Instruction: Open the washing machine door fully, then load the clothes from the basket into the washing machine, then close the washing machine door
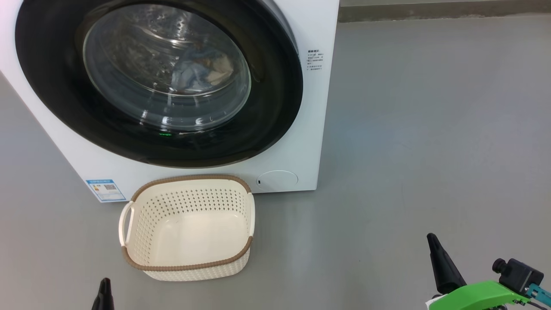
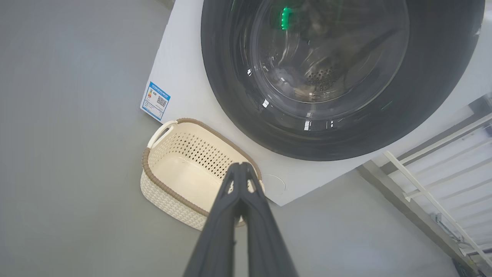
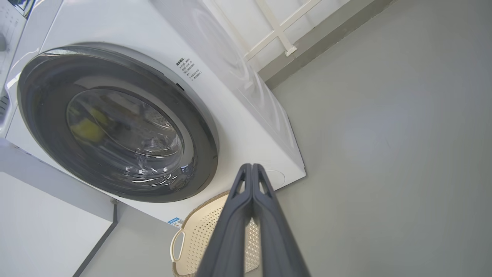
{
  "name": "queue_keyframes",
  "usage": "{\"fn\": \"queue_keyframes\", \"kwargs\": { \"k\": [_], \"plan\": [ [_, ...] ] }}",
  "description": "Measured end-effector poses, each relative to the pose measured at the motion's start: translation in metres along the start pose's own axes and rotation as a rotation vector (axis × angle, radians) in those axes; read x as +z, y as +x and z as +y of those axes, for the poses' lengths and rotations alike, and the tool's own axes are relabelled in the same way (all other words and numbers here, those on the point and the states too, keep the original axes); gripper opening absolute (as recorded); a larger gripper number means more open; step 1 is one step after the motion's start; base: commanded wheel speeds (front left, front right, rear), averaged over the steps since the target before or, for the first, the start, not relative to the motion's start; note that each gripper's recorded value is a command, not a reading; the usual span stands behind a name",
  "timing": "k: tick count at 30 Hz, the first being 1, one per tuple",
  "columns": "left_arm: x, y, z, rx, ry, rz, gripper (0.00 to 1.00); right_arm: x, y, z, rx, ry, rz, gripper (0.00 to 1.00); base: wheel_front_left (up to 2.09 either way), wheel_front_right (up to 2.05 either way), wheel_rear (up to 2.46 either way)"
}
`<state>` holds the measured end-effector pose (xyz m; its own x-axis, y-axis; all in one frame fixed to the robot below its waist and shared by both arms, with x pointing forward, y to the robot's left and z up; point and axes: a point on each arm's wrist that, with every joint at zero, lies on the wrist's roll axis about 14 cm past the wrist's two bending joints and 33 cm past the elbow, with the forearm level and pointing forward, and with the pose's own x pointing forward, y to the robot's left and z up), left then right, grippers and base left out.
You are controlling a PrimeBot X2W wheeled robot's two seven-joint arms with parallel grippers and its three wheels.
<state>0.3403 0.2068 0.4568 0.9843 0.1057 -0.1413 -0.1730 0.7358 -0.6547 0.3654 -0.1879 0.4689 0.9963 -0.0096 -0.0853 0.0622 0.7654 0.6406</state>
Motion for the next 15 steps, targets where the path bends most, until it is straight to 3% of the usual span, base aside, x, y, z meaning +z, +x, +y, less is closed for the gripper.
{"fn": "queue_keyframes", "kwargs": {
  "k": [15],
  "plan": [
    [-0.0029,0.0049,-0.002,0.004,-0.173,0.025,0.0,0.002,0.001,-0.0032,-0.02,0.178,0.002,0.0,0.0,0.0,0.0]
  ]
}}
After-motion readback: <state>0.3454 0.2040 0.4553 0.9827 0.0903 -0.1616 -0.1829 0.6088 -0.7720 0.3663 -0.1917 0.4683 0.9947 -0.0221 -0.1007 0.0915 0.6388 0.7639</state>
